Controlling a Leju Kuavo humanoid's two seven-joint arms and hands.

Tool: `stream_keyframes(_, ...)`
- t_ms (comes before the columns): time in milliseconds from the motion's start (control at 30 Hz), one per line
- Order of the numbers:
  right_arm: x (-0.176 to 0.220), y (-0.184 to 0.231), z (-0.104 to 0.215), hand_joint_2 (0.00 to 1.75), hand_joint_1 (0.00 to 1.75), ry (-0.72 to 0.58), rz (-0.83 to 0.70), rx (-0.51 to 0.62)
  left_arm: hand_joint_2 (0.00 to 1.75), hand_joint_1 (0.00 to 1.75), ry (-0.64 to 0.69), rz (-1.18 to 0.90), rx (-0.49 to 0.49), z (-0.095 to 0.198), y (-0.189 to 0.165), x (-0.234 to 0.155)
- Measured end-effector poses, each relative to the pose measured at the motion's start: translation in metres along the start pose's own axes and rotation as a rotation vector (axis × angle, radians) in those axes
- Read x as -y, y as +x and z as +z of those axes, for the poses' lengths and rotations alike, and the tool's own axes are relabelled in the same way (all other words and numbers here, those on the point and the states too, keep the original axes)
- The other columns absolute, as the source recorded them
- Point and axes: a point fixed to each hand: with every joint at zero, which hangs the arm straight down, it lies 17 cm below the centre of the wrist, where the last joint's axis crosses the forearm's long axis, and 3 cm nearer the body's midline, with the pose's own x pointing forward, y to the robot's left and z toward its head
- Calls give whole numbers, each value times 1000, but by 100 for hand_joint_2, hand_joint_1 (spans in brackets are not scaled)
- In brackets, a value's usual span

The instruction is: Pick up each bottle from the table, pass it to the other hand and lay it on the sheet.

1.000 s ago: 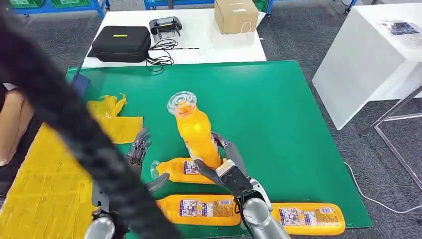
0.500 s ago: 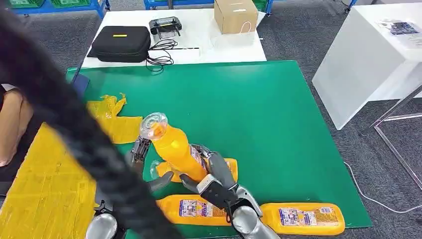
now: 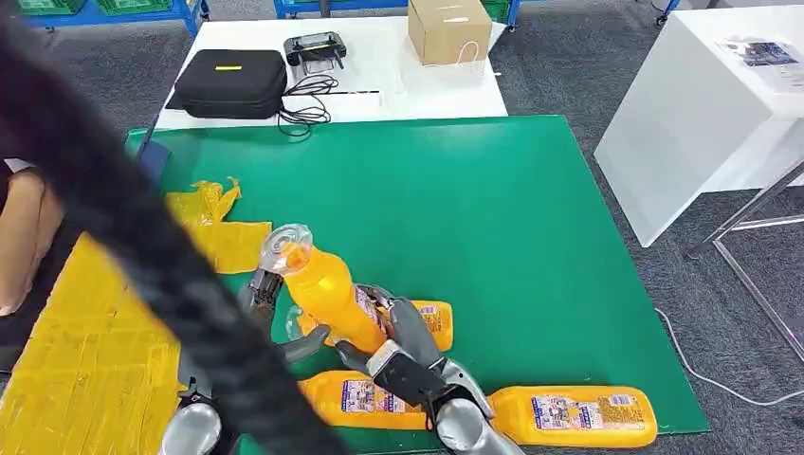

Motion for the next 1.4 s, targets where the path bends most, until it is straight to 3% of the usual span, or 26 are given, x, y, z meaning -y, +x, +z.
stream_keyframes(867, -10, 25, -23, 175, 175, 11, 83, 94, 175, 0, -60, 157, 10, -7, 5, 13)
stream_keyframes(900, -11, 25, -24, 175, 175, 13, 84, 95, 175, 63, -60, 158, 11, -7, 6, 13)
stream_keyframes(933, -12, 26, -24, 175, 175, 16, 86, 97, 175, 171, -60, 159, 13, -8, 6, 13)
stream_keyframes(1400, -21, 26, -30, 175, 175, 29, 93, 98, 175, 175, -4, 214, 49, -11, 14, 3)
